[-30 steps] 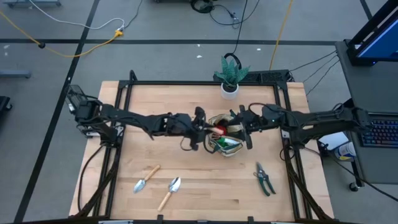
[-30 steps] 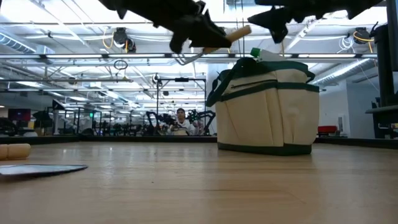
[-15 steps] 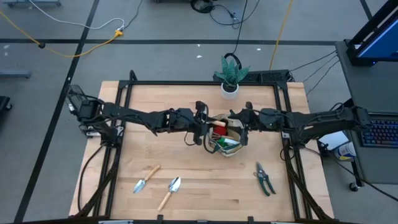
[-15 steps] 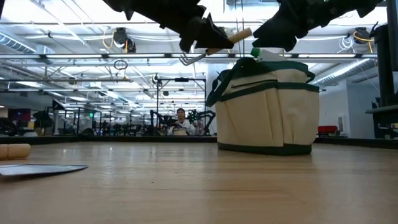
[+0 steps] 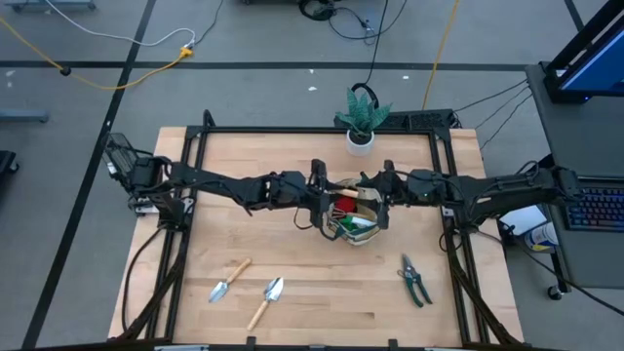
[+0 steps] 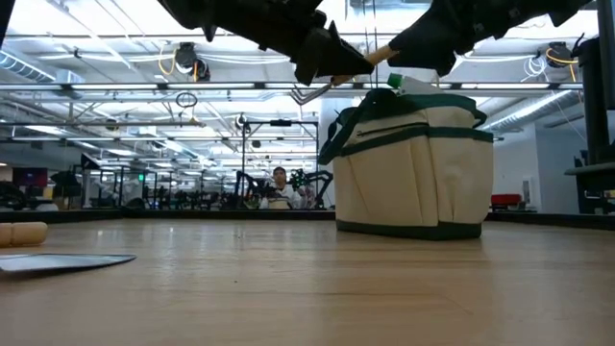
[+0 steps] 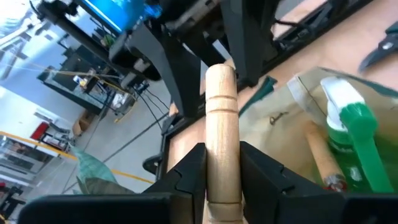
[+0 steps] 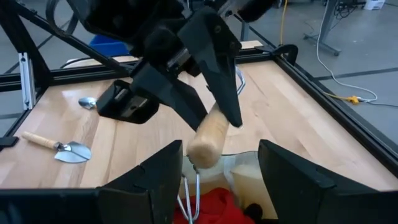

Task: Pick & Place Garden tools in Gardening bag
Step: Put the brown hand rake into the gardening bag

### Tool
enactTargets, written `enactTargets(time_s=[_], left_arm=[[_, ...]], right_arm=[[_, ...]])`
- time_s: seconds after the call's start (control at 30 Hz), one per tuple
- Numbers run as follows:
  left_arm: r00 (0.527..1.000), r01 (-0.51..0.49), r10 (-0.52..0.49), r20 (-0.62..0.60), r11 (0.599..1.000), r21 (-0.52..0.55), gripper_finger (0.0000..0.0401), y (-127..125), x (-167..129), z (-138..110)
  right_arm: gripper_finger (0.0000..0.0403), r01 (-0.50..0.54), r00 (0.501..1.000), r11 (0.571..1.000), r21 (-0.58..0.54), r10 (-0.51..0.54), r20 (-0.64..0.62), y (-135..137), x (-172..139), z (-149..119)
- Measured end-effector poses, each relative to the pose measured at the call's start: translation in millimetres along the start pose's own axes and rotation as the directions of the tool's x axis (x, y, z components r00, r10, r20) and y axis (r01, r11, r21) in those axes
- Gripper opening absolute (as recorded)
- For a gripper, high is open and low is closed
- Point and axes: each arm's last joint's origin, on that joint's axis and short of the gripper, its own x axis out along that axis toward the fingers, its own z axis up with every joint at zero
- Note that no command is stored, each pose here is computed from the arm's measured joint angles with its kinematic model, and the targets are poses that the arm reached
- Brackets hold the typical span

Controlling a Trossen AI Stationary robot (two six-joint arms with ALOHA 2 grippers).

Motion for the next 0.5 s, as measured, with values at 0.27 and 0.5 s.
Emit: enactTargets(time_s=[0.27,0.5], left_arm=[[1.000,-0.011,0.011,0.014,1.000,-0.010,0.0086,1.1,0.2,1.0],[1.000,-0.009,0.009,0.010,1.000,-0.009,0.0087,-0.4,1.8,-0.5]], right_arm=[[0.0186,0.000,1.000,1.000,-0.029,0.001,0.006,0.1,0.0,0.5],[0.0144,-0.002,1.000,1.000,-0.028,0.002,0.016,0.2,0.0,1.6]])
